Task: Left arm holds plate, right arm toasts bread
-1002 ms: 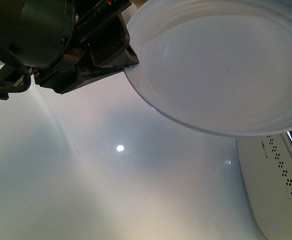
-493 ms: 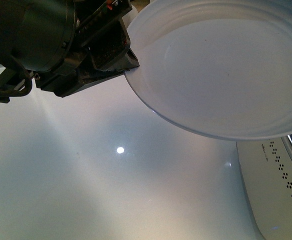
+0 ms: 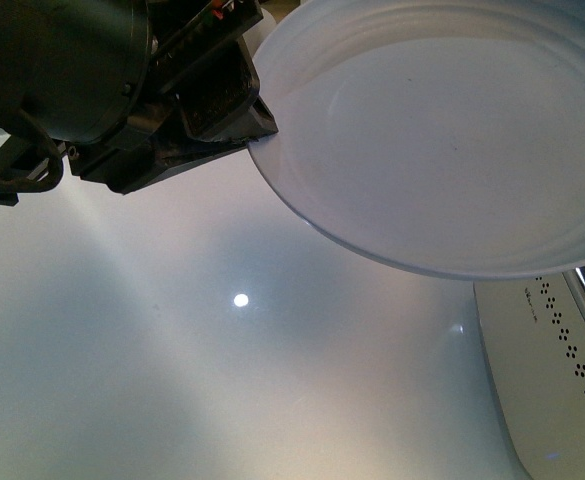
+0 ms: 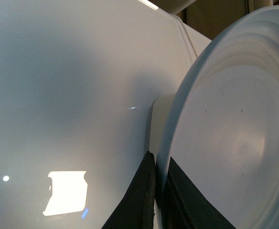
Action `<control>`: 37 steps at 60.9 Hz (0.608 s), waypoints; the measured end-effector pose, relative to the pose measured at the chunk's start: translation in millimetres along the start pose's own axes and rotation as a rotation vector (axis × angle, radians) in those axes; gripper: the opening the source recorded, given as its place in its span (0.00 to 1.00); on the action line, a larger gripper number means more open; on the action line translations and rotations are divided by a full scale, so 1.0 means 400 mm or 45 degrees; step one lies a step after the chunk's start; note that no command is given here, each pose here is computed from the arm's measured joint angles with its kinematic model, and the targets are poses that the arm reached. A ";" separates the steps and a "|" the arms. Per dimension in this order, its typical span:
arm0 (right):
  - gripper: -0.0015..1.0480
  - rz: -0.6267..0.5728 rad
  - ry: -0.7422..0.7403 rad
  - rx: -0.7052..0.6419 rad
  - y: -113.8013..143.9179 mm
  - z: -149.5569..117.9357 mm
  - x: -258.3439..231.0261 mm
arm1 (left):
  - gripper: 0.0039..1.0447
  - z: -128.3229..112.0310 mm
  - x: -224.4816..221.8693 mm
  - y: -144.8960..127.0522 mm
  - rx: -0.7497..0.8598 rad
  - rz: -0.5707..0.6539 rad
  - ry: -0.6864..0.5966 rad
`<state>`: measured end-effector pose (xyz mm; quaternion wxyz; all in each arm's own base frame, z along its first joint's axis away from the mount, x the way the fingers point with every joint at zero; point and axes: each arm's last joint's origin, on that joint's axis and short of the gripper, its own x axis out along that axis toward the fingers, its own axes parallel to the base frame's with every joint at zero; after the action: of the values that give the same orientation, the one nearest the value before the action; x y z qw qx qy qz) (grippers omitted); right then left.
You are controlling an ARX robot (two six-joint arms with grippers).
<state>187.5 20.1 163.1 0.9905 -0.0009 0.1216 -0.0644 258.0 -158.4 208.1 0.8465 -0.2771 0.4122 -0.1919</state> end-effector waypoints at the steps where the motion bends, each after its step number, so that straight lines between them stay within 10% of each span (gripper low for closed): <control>1: 0.04 -0.002 0.003 -0.008 0.000 -0.004 0.004 | 0.03 0.000 0.000 0.000 0.000 0.000 0.000; 37: 0.04 -0.005 0.163 -0.043 0.009 -0.110 0.046 | 0.03 0.000 0.000 0.000 0.000 0.000 0.000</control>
<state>195.1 21.8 116.0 0.9804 -0.0138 0.1858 -0.0643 258.0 -158.4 208.1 0.8464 -0.2771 0.4123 -0.1921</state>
